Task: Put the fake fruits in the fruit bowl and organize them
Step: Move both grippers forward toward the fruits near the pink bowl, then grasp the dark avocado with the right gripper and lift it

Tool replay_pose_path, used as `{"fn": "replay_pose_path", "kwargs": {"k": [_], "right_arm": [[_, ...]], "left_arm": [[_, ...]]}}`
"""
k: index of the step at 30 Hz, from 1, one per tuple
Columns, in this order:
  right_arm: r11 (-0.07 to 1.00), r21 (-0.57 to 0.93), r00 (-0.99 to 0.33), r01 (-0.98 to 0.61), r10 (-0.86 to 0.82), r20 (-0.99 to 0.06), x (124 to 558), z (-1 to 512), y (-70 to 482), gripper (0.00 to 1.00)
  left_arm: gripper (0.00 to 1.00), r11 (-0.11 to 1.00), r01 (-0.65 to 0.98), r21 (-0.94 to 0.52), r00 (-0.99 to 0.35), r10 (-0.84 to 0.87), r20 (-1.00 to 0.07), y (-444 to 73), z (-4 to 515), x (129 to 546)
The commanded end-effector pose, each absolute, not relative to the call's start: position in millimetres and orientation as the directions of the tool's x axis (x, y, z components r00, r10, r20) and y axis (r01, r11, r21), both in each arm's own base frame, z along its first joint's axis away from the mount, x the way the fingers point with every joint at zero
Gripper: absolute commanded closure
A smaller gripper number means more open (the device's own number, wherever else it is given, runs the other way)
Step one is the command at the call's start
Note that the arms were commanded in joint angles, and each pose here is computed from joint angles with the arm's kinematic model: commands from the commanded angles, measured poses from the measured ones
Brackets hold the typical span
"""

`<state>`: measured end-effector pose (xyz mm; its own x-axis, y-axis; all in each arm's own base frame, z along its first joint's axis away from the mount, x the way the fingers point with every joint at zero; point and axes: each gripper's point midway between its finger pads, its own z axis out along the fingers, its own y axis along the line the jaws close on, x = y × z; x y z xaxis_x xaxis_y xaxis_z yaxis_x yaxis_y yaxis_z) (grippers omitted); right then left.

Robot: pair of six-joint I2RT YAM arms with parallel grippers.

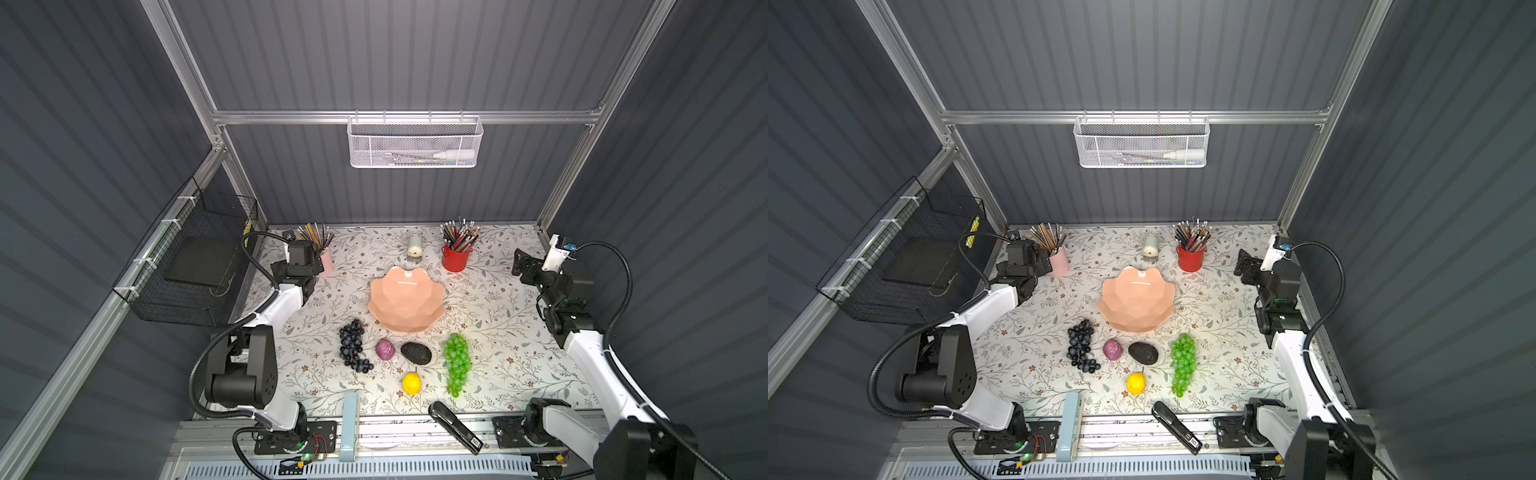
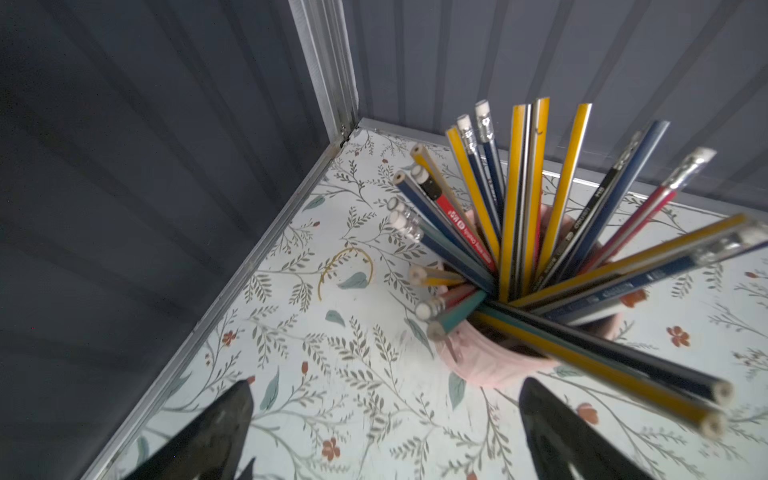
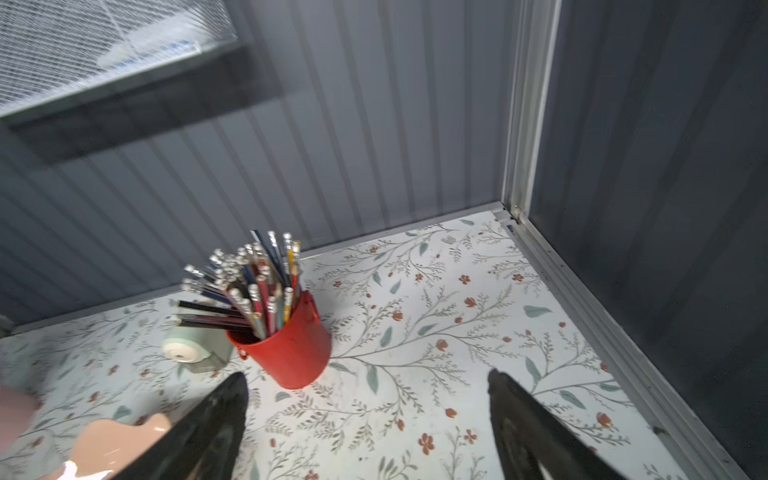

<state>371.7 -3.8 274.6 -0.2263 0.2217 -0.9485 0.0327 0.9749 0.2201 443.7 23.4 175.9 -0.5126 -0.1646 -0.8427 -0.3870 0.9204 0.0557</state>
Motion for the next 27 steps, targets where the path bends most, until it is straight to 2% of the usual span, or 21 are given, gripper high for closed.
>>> {"fn": "replay_pose_path", "kwargs": {"k": [1,7,11,16,21,27], "right_arm": [[0.973,0.224,-0.494,-0.045,0.174,-0.852,336.8,232.6,45.4,0.11],[0.933,0.19,-0.655,-0.305,-0.06,-0.754,275.2,208.9,138.0,0.17],[0.87,0.165,-0.668,-0.464,-0.222,-0.71,234.7,190.9,183.4,0.18],[0.732,0.15,-0.619,-0.665,-0.428,-0.658,195.3,165.8,247.9,0.18],[0.675,0.099,-0.606,-0.731,-0.577,-0.548,185.9,125.4,280.3,0.2],[0.668,0.056,-0.599,-0.742,-0.623,-0.503,191.5,101.2,289.7,0.2]], "left_arm": [[0.0,0.938,-0.344,0.043,-0.689,-0.221,-0.69,-2.4,147.9,391.3],[0.0,0.987,-0.155,-0.047,-0.789,-0.152,-0.595,-70.3,152.0,348.1],[0.0,0.987,-0.046,-0.154,-0.849,-0.12,-0.514,-106.3,149.0,317.9],[0.01,0.972,0.078,-0.22,-0.891,-0.031,-0.453,-148.8,150.6,282.9],[0.02,0.969,0.125,-0.212,-0.892,0.016,-0.452,-158.7,159.4,274.0],[0.01,0.97,0.12,-0.212,-0.874,0.002,-0.486,-156.1,168.4,276.5]]}}
